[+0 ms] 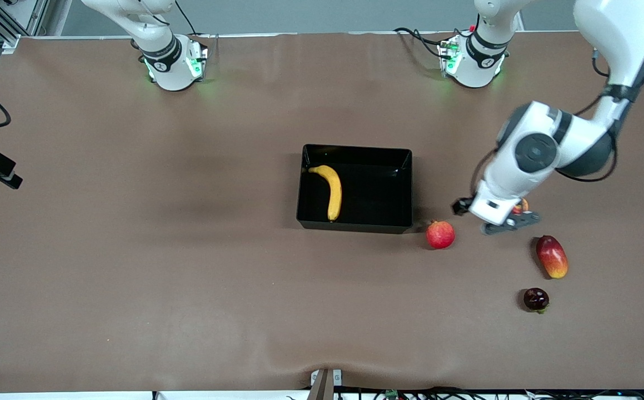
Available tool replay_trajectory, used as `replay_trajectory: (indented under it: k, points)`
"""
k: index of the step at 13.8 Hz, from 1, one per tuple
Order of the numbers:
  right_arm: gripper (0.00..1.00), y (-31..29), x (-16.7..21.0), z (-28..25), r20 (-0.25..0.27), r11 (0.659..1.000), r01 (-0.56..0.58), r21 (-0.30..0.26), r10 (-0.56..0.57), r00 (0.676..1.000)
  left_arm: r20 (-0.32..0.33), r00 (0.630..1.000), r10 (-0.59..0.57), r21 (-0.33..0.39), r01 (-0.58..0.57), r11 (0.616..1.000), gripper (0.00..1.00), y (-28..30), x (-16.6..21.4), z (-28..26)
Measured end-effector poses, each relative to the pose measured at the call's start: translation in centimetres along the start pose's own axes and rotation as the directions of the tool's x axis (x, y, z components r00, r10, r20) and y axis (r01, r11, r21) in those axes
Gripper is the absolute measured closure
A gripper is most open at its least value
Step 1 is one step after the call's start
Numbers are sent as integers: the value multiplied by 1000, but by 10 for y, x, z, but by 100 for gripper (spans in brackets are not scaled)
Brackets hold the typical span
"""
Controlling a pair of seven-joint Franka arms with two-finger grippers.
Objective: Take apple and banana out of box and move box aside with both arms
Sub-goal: 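Lift the apple out and set it beside the mango, opening the left gripper, then move the left gripper into the box and grasp the yellow banana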
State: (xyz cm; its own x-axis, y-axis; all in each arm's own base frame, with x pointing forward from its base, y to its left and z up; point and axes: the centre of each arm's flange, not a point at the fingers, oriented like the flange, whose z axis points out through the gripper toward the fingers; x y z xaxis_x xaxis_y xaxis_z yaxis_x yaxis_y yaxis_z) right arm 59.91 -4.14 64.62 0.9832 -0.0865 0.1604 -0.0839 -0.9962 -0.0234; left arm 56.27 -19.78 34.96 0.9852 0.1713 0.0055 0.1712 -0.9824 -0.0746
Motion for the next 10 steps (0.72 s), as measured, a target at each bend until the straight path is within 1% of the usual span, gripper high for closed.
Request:
replay_trajectory:
  k: [2, 4, 7, 10]
  points:
    - [0, 0, 5, 6, -9, 1000, 0, 0, 0, 1000, -20, 997, 77, -23, -78, 997, 0, 48, -24, -17]
    - [0, -1, 8, 13, -7, 1000, 2, 1, -2, 1000, -26, 991, 133, -49, -134, 990, 0, 102, -54, -24]
    - [0, -15, 11, 24, 8, 1000, 24, 6, -24, 1000, -24, 984, 176, -88, -177, 980, 0, 170, -92, -26]
    - [0, -40, 13, 34, 20, 998, 64, 13, -64, 998, -34, 982, 186, -87, -188, 978, 0, 217, -111, -4]
